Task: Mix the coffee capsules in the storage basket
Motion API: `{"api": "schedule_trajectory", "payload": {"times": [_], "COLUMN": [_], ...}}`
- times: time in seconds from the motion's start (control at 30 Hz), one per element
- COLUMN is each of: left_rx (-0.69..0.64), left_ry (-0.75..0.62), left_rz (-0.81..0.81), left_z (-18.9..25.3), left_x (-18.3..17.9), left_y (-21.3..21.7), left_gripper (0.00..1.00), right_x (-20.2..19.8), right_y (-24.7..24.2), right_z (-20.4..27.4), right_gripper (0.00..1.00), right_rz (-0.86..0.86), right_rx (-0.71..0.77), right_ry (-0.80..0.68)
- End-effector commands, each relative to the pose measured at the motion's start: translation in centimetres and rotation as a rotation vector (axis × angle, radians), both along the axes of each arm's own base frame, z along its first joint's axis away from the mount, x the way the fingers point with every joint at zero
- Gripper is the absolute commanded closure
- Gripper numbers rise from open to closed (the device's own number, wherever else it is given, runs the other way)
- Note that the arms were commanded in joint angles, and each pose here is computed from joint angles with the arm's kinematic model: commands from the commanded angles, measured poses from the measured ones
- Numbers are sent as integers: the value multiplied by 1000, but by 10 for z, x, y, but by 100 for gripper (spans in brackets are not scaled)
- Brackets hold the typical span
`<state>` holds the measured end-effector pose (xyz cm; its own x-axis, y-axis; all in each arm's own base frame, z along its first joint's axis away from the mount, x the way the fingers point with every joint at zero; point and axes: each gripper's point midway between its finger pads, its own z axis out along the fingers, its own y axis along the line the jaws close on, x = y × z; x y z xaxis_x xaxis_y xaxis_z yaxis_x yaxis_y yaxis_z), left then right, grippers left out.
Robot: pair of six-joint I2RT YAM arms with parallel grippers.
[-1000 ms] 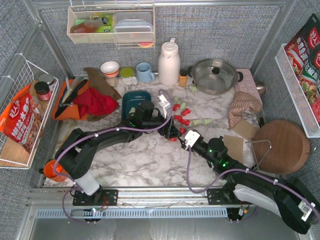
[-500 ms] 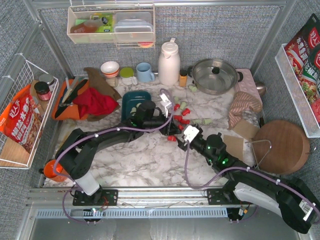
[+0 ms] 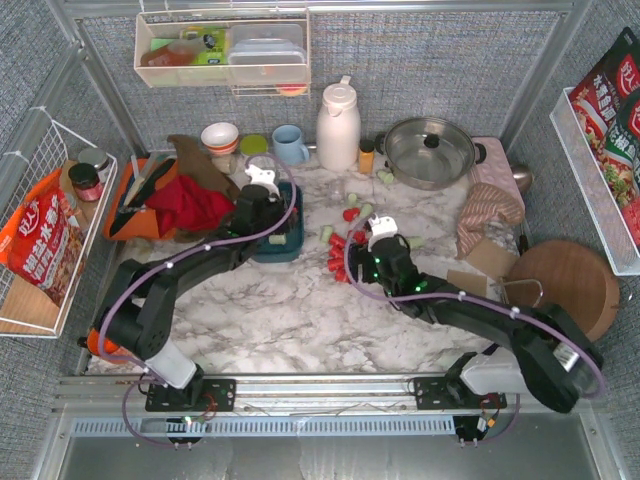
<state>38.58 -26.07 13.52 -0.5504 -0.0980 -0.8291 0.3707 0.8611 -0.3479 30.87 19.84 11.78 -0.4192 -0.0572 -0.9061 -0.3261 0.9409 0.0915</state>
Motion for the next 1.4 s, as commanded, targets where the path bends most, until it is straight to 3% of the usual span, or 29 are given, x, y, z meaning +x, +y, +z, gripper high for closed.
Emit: {"api": "schedule_trajectory", "payload": {"times": [0.0, 0.1, 0.13, 0.2, 0.23, 0.27, 0.6, 0.73, 0.9, 0.97, 1.13, 1.37], "left_rx": [105, 120, 122, 126, 129, 131, 73, 49, 14, -13, -125, -146], "left_ry": [-5, 57, 72, 89, 92, 95, 16, -11, -32, -46, -54, -55], "left_rz": [206, 238, 240, 242, 241, 242, 210, 187, 113, 66, -145, -363], "left_z": [-24, -44, -50, -56, -57, -58, -30, -21, -13, -10, 0, 2], "left_x": [33, 43, 44, 44, 43, 41, 23, 19, 13, 7, -20, -67], "left_y": [42, 54, 55, 56, 56, 57, 60, 57, 46, 39, 4, -44], "left_gripper": [60, 56, 49, 29, 8, 2, 1, 1, 1, 1, 1, 1], "right_x": [1, 4, 4, 4, 4, 5, 4, 4, 4, 3, -3, -39], "right_y": [8, 22, 25, 30, 31, 32, 33, 39, 40, 43, 57, 72], "right_z": [-32, -44, -48, -54, -58, -60, -90, -91, -75, -63, -25, 17], "right_gripper": [22, 22, 22, 22, 22, 22, 28, 39, 62, 67, 67, 63], "right_rz": [-221, -236, -235, -241, -242, -243, -265, -236, -188, -116, 155, 547], "right_rx": [194, 212, 205, 186, 176, 168, 52, 63, 56, 54, 47, -12], "right_ry": [199, 249, 260, 274, 280, 285, 358, 361, 324, 275, 43, -405]}}
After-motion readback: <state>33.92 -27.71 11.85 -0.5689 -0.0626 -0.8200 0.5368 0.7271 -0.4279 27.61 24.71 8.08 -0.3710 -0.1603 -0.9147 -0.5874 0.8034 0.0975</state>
